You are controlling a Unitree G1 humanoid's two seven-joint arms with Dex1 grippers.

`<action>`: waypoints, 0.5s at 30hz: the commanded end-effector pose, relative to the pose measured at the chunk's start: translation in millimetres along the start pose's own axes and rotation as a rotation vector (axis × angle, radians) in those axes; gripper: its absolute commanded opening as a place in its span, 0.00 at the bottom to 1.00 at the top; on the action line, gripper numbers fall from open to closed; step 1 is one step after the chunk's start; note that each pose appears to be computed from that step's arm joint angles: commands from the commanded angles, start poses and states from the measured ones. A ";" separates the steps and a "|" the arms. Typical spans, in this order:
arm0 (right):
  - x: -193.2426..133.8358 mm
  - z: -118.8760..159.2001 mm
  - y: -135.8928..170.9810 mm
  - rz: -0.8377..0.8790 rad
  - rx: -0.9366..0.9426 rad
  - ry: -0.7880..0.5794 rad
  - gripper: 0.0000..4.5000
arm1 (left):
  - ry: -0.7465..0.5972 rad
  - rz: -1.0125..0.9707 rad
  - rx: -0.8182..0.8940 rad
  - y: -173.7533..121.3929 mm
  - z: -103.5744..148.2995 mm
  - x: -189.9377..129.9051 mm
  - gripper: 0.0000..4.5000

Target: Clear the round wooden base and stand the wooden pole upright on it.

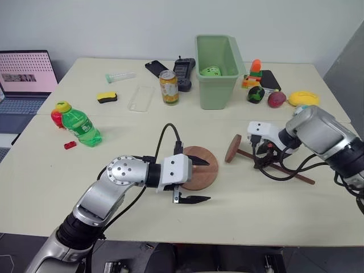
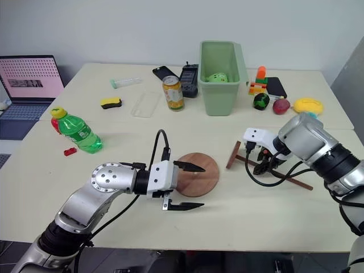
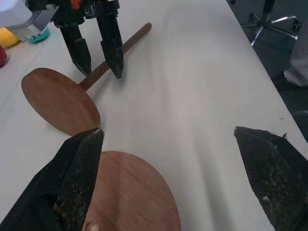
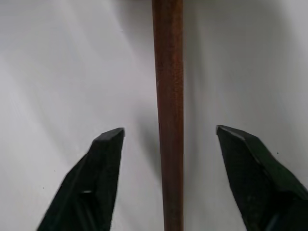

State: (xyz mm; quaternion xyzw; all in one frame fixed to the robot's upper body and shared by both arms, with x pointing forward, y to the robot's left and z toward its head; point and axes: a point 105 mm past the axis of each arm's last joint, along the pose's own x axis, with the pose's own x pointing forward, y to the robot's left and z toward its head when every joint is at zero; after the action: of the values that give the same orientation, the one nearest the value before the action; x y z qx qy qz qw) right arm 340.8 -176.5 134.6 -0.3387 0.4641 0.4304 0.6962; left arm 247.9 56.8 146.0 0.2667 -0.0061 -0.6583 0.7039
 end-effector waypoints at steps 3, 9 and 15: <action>-4.4 8.9 -8.4 -0.014 -0.002 -0.002 0.38 | -0.023 0.005 0.034 -1.8 9.6 2.2 1.00; -8.8 14.8 -7.6 -0.011 0.043 -0.041 0.08 | -0.021 -0.002 0.030 -5.8 9.1 0.6 1.00; -50.0 38.4 -12.1 -0.095 0.083 -0.224 0.06 | 0.004 0.044 -0.001 2.4 2.5 -14.0 1.00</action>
State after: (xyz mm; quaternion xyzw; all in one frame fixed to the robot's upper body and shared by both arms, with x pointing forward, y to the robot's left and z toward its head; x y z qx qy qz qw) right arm 351.9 -168.1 158.0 -0.2913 0.4406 0.4156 0.7404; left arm 245.8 62.2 142.7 0.2660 0.0050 -0.6536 0.7085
